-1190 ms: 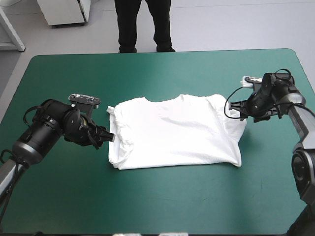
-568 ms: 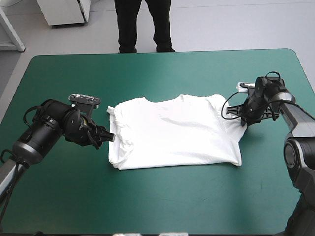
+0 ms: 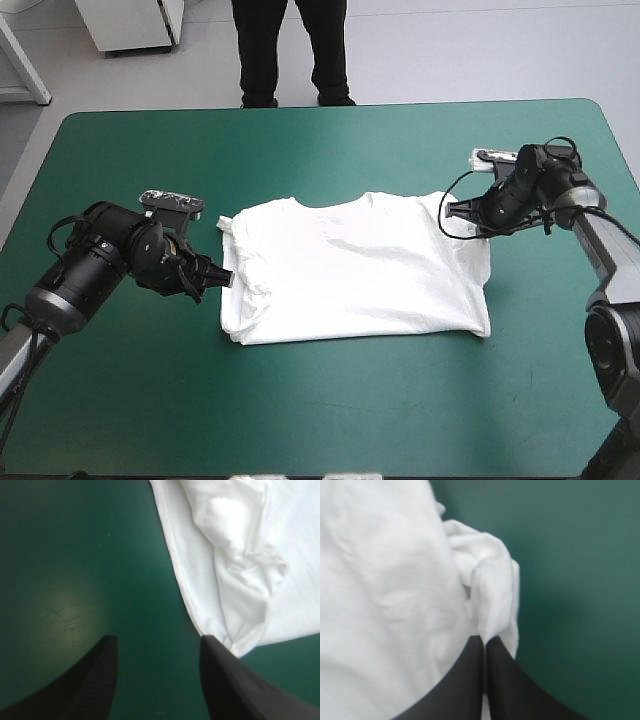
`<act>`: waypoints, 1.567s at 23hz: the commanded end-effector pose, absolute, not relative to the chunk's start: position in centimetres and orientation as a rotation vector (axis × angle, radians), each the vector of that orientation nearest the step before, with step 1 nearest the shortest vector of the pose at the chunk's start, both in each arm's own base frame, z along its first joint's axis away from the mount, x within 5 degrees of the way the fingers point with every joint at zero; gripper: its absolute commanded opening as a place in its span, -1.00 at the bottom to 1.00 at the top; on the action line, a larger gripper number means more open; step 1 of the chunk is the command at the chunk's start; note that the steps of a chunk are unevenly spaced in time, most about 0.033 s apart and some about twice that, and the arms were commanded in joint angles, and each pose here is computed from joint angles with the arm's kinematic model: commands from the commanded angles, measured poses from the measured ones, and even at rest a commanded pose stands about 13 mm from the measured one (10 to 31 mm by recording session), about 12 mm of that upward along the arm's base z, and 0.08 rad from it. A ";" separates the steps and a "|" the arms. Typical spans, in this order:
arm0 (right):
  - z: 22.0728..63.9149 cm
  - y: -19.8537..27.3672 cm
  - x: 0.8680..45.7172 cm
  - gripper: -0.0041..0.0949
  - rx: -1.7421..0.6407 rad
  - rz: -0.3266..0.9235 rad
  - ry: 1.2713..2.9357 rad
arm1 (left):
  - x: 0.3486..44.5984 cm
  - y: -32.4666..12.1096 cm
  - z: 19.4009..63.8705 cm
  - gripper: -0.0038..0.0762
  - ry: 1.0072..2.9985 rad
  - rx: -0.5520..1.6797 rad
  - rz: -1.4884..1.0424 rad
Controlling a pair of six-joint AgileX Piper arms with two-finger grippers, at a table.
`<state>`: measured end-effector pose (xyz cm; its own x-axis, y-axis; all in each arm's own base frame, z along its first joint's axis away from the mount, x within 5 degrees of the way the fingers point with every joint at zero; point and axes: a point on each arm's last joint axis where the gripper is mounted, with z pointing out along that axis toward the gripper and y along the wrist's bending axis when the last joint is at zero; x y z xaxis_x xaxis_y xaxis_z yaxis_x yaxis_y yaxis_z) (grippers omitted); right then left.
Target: Fold the cloth
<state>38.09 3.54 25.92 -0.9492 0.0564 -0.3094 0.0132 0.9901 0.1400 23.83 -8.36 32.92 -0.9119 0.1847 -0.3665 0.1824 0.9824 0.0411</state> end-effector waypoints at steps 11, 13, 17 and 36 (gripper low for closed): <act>29.7 14.5 36.2 -0.95 -0.244 0.472 2.648 | 23.6 -8.7 34.6 0.01 2.663 0.220 -0.109; 28.3 15.8 36.5 -0.95 -0.265 0.486 2.673 | 23.6 -8.7 34.6 0.01 2.663 0.220 -0.109; 26.0 16.7 36.8 -0.43 -0.274 0.526 2.753 | 23.6 -8.7 34.6 0.01 2.663 0.220 -0.109; 36.7 9.2 25.6 0.08 -0.215 0.118 2.634 | 22.7 -9.5 34.3 0.01 2.759 0.160 -0.253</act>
